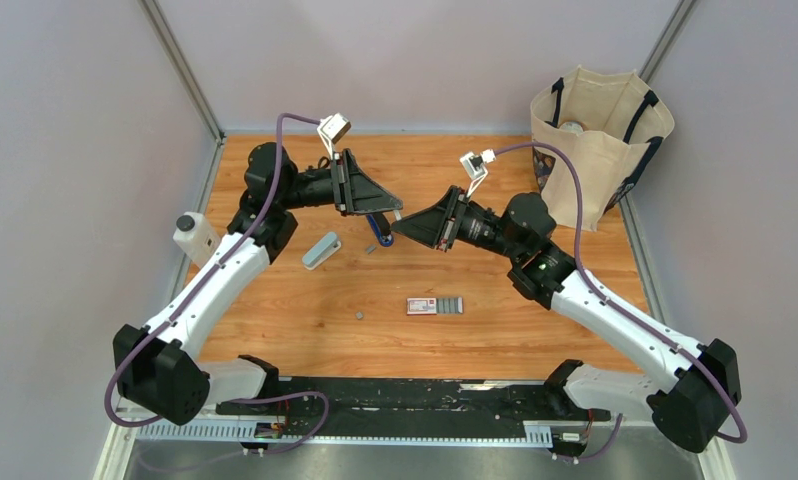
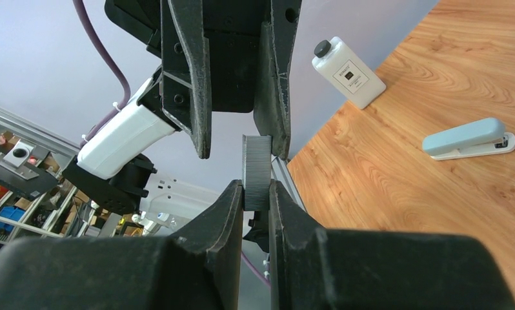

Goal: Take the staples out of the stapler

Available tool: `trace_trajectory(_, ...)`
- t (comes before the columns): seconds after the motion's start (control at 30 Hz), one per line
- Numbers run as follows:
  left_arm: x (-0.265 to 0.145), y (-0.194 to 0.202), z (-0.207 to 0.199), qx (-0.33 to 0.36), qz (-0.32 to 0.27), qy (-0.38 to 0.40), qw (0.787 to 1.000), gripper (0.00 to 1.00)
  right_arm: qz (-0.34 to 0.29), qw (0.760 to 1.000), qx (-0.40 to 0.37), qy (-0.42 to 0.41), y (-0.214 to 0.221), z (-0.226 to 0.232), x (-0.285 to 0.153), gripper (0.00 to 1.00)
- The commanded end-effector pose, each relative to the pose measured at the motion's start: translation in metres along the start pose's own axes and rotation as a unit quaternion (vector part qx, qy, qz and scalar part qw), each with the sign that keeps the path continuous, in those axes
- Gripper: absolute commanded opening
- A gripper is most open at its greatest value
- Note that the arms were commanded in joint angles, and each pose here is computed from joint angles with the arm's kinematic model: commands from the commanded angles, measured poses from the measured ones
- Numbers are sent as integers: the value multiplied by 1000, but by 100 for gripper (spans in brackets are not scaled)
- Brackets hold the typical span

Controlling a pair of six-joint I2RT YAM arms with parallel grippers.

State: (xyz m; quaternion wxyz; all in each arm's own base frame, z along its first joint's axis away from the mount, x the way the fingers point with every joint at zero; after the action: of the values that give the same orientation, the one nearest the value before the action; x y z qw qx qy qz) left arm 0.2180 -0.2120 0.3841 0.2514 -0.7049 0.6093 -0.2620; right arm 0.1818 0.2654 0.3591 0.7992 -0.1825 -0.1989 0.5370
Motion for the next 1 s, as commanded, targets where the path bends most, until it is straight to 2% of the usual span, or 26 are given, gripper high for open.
trace_trajectory(0.0,-4,-3,-13,27,-7,18,999,45,-15,999,-16,-32,-10,18,3,7)
trace_trajectory(0.17,-4,-2,-13,26,-5,18,999,54,-18,999,-19,-34,-12,21,4,7)
trace_trajectory(0.27,-5,0,-13,27,-5,18,999,54,-17,999,-18,-34,-12,20,5,7)
trace_trajectory(0.47,-6,3,-11,23,-5,15,1000,44,-16,999,-18,-35,-12,20,6,7)
trace_trajectory(0.67,-5,1,-8,23,-4,9,1000,29,-14,999,-15,-34,-11,18,7,8)
trace_trajectory(0.7,-5,2,-8,24,-4,8,1000,27,-14,999,-14,-33,-11,18,7,11)
trace_trajectory(0.73,-5,2,-8,25,-3,7,1000,25,-13,999,-14,-31,-11,17,6,19)
trace_trajectory(0.8,-5,2,-8,24,-2,6,1000,22,-12,999,-16,-26,-11,17,6,43)
trace_trajectory(0.87,-6,1,-8,26,-2,4,1000,20,-16,999,-21,-19,-12,17,6,60)
trace_trajectory(0.9,-6,1,-8,27,-1,4,1000,19,-19,999,-25,-15,-13,17,5,65)
trace_trajectory(0.97,-6,1,-9,28,-1,2,1000,18,-20,999,-33,-7,-14,18,3,67)
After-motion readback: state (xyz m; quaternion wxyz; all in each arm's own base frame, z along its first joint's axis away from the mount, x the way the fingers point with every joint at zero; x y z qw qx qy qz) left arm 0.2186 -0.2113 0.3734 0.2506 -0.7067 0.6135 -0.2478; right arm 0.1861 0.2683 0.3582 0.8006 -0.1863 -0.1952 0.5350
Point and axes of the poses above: each gripper's point midway between its finger pads, its own x axis out along the fingers, its own z axis along the line the jaws close on, y = z × x, the point moved 7 cm from there along -x, back along the fingers, and after that the axes turned 10 degrees about x, right-handed, at the moved point
